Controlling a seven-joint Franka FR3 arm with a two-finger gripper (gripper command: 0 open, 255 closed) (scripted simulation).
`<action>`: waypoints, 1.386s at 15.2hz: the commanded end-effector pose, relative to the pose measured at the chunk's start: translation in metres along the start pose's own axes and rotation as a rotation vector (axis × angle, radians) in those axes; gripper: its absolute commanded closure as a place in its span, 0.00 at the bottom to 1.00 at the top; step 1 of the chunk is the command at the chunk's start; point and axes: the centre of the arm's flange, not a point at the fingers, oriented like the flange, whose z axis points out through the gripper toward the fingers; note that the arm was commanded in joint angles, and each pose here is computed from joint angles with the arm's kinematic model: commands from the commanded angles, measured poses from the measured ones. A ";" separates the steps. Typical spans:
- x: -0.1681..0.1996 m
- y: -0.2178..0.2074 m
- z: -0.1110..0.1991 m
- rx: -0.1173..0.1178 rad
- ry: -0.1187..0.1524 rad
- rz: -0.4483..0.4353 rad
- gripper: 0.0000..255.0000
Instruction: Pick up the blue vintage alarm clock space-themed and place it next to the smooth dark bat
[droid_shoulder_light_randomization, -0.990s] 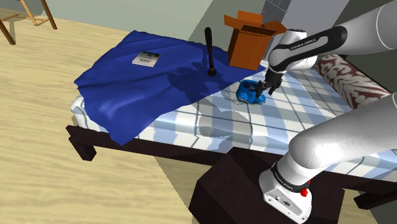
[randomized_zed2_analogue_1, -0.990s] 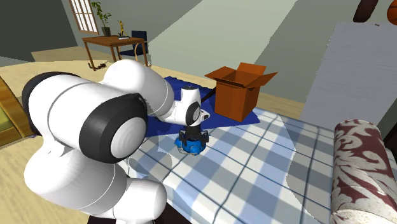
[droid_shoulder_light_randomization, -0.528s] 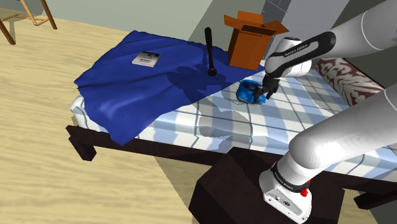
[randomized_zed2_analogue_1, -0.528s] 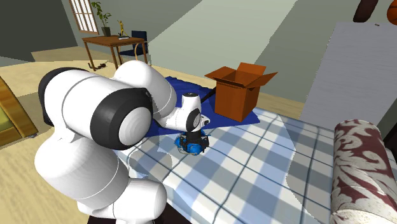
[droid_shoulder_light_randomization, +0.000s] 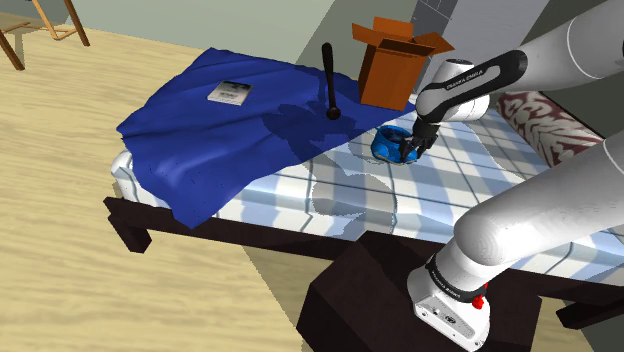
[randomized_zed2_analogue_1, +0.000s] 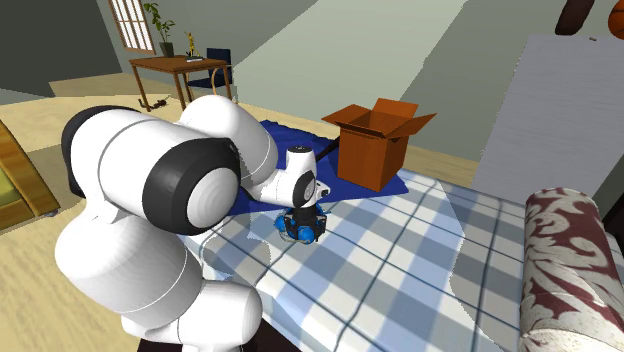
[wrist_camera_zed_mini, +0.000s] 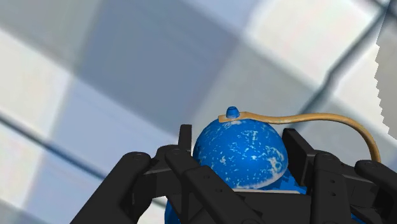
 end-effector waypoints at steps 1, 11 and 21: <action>0.000 0.000 0.000 0.000 0.001 0.000 1.00; 0.000 0.001 -0.016 0.000 0.001 0.000 1.00; 0.001 0.003 -0.069 0.000 0.001 0.000 1.00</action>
